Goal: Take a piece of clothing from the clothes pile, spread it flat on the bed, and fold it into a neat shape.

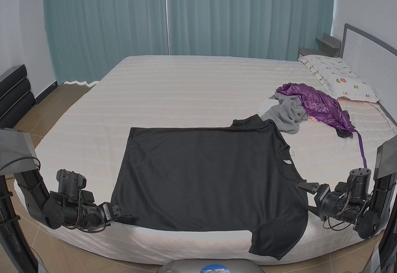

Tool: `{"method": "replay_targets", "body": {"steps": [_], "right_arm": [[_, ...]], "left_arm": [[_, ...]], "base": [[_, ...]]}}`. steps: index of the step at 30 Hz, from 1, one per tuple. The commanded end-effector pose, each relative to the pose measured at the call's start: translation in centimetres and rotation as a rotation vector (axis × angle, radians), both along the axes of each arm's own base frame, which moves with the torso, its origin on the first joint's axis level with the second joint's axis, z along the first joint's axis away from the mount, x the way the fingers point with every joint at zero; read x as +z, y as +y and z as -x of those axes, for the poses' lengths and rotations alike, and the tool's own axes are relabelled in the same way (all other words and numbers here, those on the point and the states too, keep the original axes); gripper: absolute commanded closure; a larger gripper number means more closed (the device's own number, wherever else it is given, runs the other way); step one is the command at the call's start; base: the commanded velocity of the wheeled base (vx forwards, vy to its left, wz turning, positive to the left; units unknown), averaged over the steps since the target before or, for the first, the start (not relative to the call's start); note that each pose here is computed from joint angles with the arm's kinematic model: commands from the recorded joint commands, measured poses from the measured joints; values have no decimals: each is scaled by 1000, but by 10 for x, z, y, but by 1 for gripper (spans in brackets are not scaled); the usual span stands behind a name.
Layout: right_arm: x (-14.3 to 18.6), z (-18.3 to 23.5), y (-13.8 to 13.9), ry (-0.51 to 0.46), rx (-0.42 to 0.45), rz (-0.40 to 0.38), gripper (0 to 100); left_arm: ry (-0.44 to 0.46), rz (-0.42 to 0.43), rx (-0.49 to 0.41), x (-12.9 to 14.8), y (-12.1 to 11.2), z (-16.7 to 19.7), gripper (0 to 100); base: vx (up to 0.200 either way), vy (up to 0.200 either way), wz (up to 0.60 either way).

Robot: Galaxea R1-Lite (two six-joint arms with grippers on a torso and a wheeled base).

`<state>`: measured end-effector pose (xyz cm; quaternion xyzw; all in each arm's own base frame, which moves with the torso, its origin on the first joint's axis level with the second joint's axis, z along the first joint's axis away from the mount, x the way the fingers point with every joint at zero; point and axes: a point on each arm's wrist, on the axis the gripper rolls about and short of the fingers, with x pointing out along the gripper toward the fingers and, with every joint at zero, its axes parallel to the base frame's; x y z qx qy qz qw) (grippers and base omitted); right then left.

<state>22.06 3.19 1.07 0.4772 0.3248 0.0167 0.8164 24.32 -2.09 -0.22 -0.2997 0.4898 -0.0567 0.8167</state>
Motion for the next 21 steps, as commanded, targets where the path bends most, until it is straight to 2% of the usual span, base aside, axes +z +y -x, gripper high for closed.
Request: {"method": "replay_targets", "body": {"steps": [1,11,17,21], "right_arm": [[-1,0,0,6,1,1,0],[-1,0,0,6,-1,1,0],[-2,0,0,7,-1,1,0],[-2,0,0,7,-1,1,0]], "left_arm": [[1,2,-2,-1,-1,-1,0],[7,34,58,-1,2,-9,0],[27,-28,88,-5,1,-3,0],[11,-23,103,-4,2,-12,0]], "base": [[0,0,0],[0,0,0],[0,0,0],[0,0,0]]}}
